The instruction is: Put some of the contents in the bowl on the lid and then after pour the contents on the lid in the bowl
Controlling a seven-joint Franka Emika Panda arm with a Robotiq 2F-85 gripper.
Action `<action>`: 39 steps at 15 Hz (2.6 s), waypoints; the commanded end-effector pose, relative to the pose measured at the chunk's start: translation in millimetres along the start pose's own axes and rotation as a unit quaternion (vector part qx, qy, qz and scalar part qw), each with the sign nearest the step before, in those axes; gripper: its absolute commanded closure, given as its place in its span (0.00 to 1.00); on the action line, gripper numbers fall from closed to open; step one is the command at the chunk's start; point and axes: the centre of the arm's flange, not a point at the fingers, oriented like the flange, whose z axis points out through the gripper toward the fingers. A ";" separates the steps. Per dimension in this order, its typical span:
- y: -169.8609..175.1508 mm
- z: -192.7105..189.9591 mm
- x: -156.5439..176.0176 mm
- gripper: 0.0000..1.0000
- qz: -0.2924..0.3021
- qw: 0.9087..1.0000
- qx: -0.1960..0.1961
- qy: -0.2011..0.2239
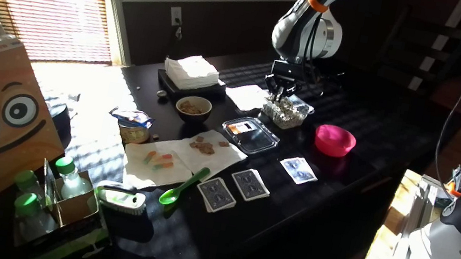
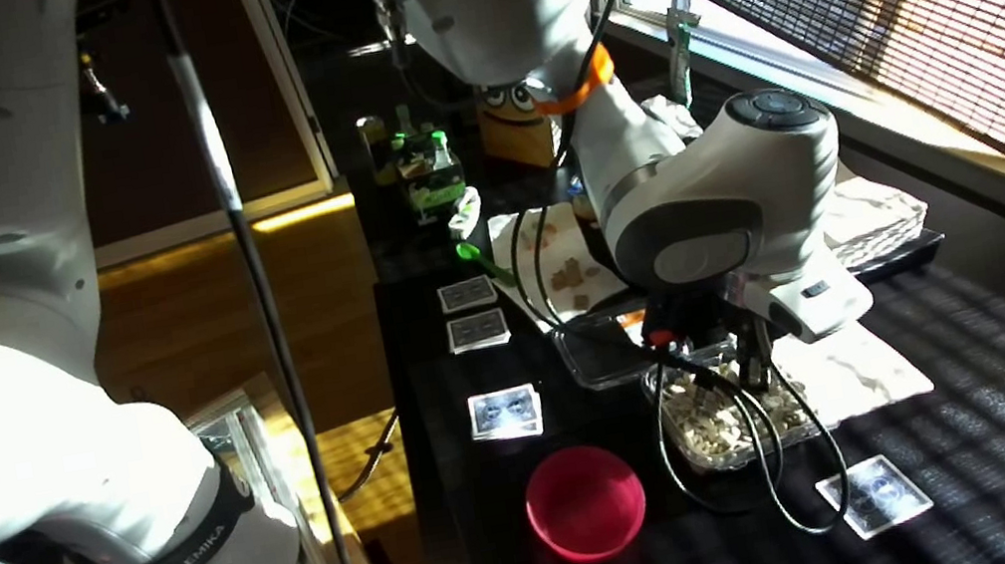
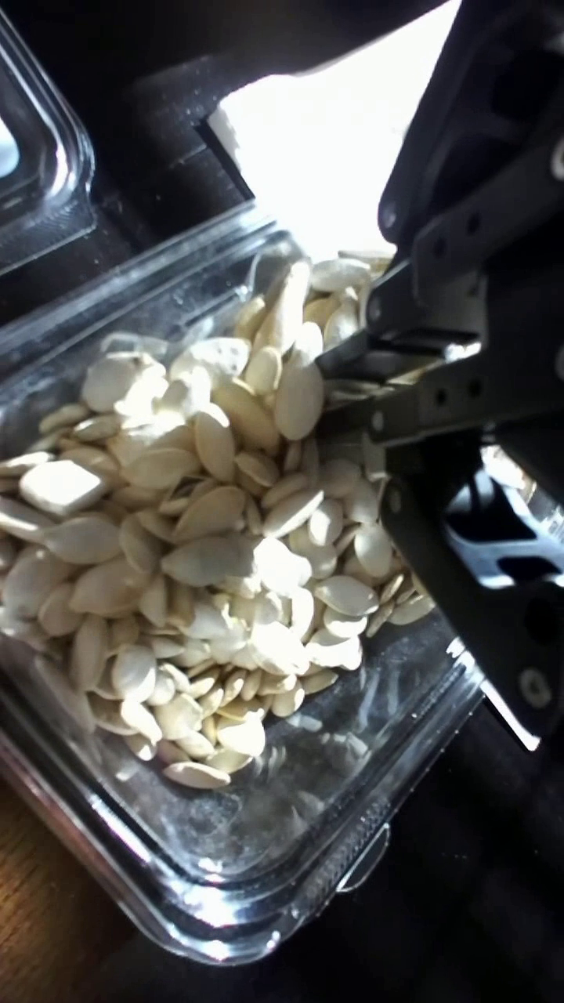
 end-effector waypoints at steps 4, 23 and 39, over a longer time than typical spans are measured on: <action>1.2 2.3 0.8 0.97 -0.002 1.000 0.005 -0.006; -1.7 -83.6 -46.5 0.97 -0.083 0.996 0.007 -0.029; -60.9 -64.1 -170.5 0.97 -0.313 0.947 0.040 -0.059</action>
